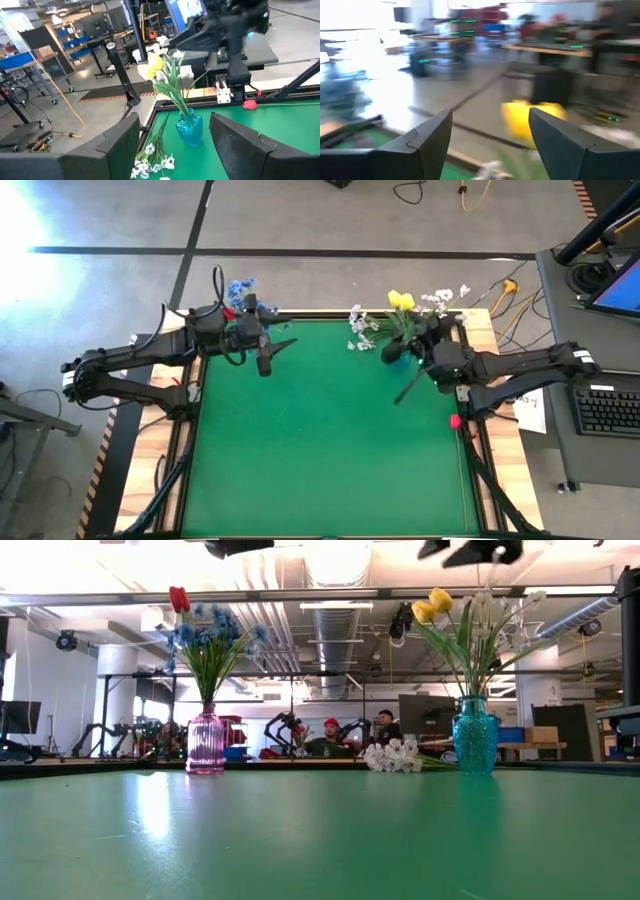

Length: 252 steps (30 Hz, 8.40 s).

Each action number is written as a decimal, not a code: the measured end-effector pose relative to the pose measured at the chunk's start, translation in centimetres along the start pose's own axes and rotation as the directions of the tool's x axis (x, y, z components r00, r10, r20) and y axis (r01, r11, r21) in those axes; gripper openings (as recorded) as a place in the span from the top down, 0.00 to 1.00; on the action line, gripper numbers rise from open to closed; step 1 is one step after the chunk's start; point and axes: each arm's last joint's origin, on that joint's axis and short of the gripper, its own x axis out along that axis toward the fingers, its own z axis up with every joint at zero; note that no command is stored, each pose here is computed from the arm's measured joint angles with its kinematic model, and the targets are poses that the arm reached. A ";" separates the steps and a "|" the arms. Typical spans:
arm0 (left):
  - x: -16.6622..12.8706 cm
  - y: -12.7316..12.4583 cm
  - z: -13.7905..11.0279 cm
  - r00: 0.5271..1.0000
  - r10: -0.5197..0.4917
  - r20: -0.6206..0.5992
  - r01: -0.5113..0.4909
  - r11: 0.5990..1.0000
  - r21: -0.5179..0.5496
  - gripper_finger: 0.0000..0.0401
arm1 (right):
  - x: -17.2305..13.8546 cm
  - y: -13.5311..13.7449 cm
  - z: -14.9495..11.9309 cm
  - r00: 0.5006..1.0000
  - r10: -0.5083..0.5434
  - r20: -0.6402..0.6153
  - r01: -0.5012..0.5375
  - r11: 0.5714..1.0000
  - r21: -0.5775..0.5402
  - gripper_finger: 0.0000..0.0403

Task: Sort flowers into vase by color
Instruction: Put the red tulip into the purple vase

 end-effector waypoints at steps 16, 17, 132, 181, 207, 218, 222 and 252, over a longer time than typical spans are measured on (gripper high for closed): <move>0.3 -0.1 -0.4 0.999 -0.010 -0.033 0.009 1.000 -0.012 0.43 | -2.9 6.7 -3.5 0.176 0.480 -0.859 -0.455 0.814 0.361 0.44; 0.3 -0.1 -0.4 0.999 -0.010 -0.034 0.010 1.000 -0.013 0.43 | -3.4 6.8 -4.2 0.103 0.429 -0.898 -0.425 0.835 0.350 0.44; 0.2 -0.2 -0.7 0.998 -0.017 -0.065 0.019 0.999 0.041 0.43 | -6.4 0.7 -25.6 -0.302 -0.708 -0.638 -0.691 0.624 -0.365 0.93; -0.1 0.3 1.2 1.000 0.001 0.006 -0.001 1.000 0.008 0.43 | -6.4 -2.7 -20.1 -0.024 -0.065 -0.998 0.316 0.946 -0.070 0.47; -0.1 0.3 1.0 1.000 -0.005 -0.015 0.005 1.000 0.006 0.43 | -6.1 -2.1 -19.5 0.048 -0.053 -0.997 0.289 0.956 -0.037 0.50; 0.0 0.2 1.0 1.000 -0.006 -0.018 0.006 1.000 0.002 0.43 | -5.5 -1.2 -21.1 0.122 -0.096 -0.988 0.261 0.963 -0.062 0.54; 0.0 0.2 1.0 1.000 -0.005 -0.017 0.005 1.000 -0.004 0.43 | -5.3 -0.7 -22.0 0.116 -0.113 -0.987 0.212 0.973 -0.087 0.65; -1.0 0.0 1.8 0.985 -0.171 -0.034 0.168 0.984 -0.061 0.43 | -0.4 6.6 -7.3 0.597 0.784 -0.173 -0.756 0.621 0.208 0.98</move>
